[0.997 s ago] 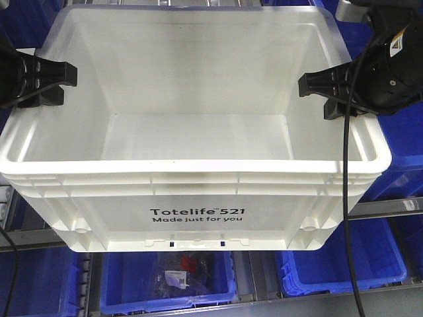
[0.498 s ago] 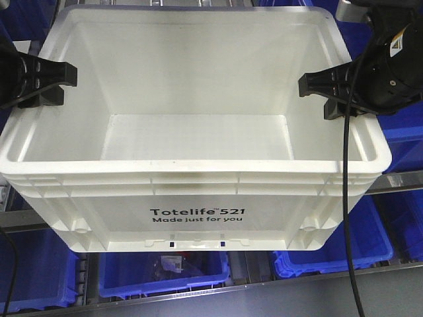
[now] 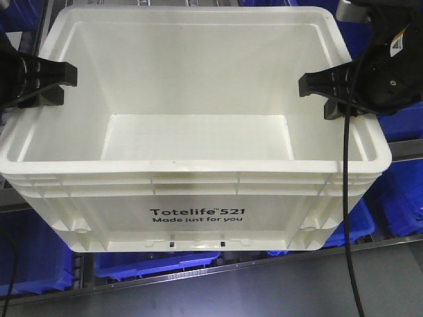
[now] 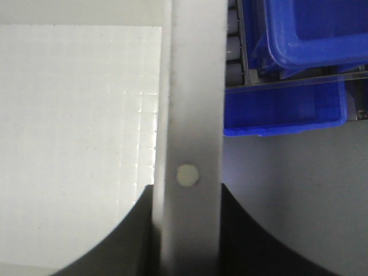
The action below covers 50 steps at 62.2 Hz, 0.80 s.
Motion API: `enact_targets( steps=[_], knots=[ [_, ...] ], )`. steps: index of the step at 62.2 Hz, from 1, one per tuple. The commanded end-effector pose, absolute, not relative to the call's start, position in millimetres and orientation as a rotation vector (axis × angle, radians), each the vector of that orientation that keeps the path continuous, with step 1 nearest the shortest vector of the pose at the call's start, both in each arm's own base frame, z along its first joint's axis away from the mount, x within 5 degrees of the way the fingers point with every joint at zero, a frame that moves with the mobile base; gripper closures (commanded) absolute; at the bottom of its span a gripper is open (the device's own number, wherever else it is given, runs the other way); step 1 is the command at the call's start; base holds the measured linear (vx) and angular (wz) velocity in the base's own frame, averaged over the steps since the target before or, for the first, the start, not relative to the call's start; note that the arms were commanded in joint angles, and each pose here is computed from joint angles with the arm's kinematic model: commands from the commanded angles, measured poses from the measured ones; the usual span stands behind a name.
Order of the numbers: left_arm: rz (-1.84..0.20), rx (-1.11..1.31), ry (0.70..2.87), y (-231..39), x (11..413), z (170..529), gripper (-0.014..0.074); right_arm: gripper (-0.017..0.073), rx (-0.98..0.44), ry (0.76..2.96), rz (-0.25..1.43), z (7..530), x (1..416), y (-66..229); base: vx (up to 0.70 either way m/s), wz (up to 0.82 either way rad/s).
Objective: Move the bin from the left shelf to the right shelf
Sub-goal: 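Hold the crate with both grippers while the base backs away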
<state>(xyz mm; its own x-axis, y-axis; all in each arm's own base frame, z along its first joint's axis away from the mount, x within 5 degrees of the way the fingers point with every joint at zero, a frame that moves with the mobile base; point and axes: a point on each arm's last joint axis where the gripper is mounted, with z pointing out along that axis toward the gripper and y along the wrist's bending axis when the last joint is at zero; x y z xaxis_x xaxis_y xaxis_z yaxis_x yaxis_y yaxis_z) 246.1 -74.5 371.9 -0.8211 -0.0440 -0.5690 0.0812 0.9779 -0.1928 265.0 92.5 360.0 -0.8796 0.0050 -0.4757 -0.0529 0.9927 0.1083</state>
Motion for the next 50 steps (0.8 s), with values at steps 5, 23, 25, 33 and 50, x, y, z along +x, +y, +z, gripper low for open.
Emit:
enact_targets(
  steps=[5, 23, 25, 33, 50],
  knots=[
    [-0.276, 0.058, 2.344, -71.7, 242.2, 399.6, 0.0442, 0.0530, -0.037, 2.450, 0.172, 391.0, 262.1, 85.6, -0.13, -0.07],
    [-0.276, 0.058, 2.344, -71.7, 242.2, 399.6, 0.0442, 0.0530, -0.037, 2.450, 0.172, 391.0, 262.1, 85.6, -0.13, -0.07],
    [-0.276, 0.058, 2.344, -71.7, 242.2, 399.6, 0.0442, 0.0530, -0.037, 2.450, 0.172, 391.0, 262.1, 85.6, -0.12, -0.07],
    [-0.276, 0.058, 2.344, -71.7, 242.2, 399.6, 0.0442, 0.0530, -0.037, 2.450, 0.172, 391.0, 262.1, 85.6, -0.11, -0.06],
    [-0.276, 0.058, 2.344, -71.7, 242.2, 399.6, 0.0442, 0.0530, -0.037, 2.450, 0.172, 391.0, 262.1, 85.6, -0.08, -0.07]
  ],
)
